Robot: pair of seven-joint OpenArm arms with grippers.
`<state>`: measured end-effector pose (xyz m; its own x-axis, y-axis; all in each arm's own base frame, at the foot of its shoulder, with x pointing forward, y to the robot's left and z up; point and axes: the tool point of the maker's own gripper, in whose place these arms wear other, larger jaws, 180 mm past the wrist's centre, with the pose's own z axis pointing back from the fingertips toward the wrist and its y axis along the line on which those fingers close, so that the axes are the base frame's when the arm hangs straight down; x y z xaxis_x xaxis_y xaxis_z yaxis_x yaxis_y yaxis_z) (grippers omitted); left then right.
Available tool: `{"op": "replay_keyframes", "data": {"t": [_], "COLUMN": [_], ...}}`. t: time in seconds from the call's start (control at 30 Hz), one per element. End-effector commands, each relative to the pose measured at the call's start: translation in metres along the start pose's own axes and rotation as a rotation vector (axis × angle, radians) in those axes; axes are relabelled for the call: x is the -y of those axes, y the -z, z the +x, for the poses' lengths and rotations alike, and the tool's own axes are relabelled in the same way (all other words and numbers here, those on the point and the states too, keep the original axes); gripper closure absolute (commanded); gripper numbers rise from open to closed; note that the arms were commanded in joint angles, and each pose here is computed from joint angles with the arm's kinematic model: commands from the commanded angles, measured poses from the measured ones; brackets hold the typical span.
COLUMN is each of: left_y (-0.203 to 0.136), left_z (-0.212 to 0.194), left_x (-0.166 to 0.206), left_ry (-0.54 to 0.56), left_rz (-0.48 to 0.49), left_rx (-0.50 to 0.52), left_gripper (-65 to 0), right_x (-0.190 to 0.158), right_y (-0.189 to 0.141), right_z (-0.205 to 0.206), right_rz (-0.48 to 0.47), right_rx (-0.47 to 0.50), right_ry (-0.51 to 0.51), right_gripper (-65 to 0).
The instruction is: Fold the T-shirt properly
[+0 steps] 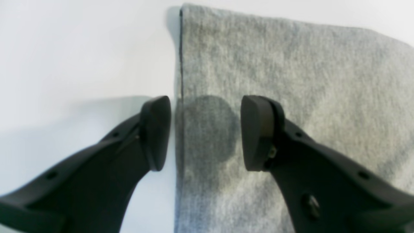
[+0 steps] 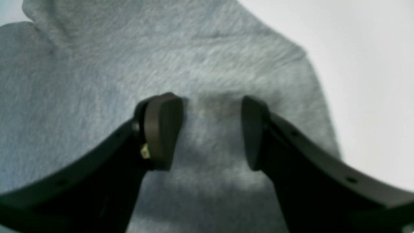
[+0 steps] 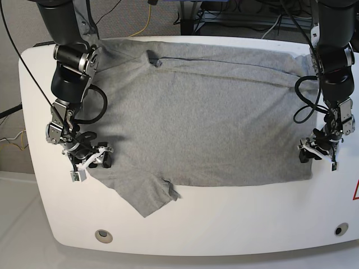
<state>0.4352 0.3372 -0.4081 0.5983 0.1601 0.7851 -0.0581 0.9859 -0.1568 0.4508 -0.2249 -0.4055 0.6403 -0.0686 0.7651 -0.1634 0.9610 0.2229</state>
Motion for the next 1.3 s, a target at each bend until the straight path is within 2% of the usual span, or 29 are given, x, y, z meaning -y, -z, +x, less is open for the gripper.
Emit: {"op": "replay_keyframes", "data": {"t": [0.0, 0.43, 0.97, 1.27], "left_y": [-0.003, 0.000, 0.002, 0.002], "left_z": [0.027, 0.027, 0.012, 0.017], "left_x": [-0.004, 0.002, 0.004, 0.006], "left_ry": [0.012, 0.027, -0.009, -0.011], "left_rz": [0.002, -0.011, -0.018, -0.032], "left_rx": [0.055, 0.051, 0.029, 0.042], "left_gripper": [-33.3, -33.6, -33.4, -33.4], "right_x": [0.003, -0.003, -0.006, -0.007], "right_y": [-0.004, -0.002, -0.001, -0.001], "right_z": [0.024, 0.023, 0.020, 0.013], "right_rz": [0.003, 0.011, 0.026, 0.033], "right_rx": [0.062, 0.059, 0.052, 0.038], "right_ry": [-0.011, -0.021, -0.030, -0.031], "right_gripper": [-31.9, -32.0, -32.2, -32.4]}}
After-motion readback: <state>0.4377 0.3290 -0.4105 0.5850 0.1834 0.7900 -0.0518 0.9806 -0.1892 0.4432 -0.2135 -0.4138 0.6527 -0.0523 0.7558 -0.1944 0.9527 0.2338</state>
